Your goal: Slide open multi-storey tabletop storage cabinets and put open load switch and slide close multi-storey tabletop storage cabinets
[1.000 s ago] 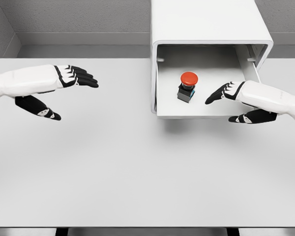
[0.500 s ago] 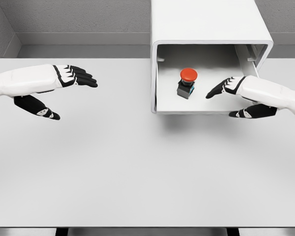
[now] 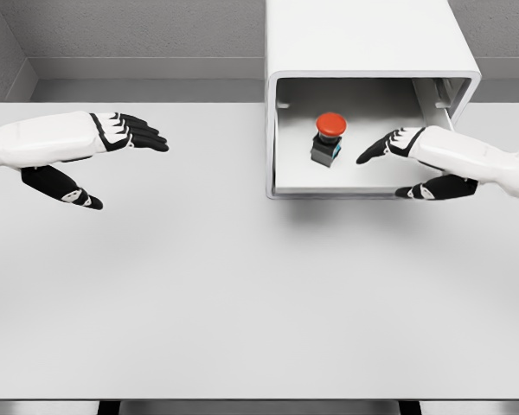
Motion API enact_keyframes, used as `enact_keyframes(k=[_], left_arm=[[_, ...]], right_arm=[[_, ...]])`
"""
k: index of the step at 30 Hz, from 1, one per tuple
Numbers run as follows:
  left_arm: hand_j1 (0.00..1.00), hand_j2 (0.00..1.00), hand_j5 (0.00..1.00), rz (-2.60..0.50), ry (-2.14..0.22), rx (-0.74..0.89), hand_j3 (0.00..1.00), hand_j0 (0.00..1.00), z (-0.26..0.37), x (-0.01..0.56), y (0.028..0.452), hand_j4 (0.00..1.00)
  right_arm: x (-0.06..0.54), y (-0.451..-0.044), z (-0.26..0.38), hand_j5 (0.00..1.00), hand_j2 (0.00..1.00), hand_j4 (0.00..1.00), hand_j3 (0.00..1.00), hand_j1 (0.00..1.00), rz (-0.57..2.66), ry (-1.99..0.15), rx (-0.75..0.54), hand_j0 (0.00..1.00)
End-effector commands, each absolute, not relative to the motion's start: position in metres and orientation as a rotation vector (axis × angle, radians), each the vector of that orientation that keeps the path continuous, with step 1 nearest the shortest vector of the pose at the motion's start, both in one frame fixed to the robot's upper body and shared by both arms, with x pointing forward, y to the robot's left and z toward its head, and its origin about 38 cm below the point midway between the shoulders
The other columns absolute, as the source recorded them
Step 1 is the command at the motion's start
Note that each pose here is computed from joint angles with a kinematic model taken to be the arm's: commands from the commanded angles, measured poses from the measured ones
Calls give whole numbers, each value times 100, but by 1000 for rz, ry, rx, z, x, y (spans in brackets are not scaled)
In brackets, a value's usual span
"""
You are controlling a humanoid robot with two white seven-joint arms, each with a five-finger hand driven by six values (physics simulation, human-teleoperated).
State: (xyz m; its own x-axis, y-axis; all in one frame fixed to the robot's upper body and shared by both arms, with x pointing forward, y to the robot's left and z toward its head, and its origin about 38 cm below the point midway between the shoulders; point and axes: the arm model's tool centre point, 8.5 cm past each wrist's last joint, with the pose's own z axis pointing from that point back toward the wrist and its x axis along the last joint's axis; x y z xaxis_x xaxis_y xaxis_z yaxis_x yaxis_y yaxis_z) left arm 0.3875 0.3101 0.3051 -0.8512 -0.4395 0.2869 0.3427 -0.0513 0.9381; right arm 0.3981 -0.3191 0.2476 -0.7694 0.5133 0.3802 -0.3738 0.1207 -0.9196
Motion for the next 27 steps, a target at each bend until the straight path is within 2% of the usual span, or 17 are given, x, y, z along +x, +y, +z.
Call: enact_keyframes(k=[1,12,17,27], left_arm=[[100,100,100,-1942,-1708,101,100,100,306,388,311,100],[100,100,100,-1939,-1709,107,100,100,307,389,312,100],[100,100,100,-1938,-1707,107,100,100,307,389,313,100],[100,100,100,-1929,-1727,127,100,100,313,388,315,100]], right_arm=[[399,-320,247,79,79,79,79,79,1713,-1746,-135,79],[406,-322,251,79,79,79,79,79,1703,-1750,-156,79],[395,-307,255,79,79,79,79,79,1744,-1780,-115,79],[405,-310,241,79,79,79,79,79,1722,-1742,-108,79]])
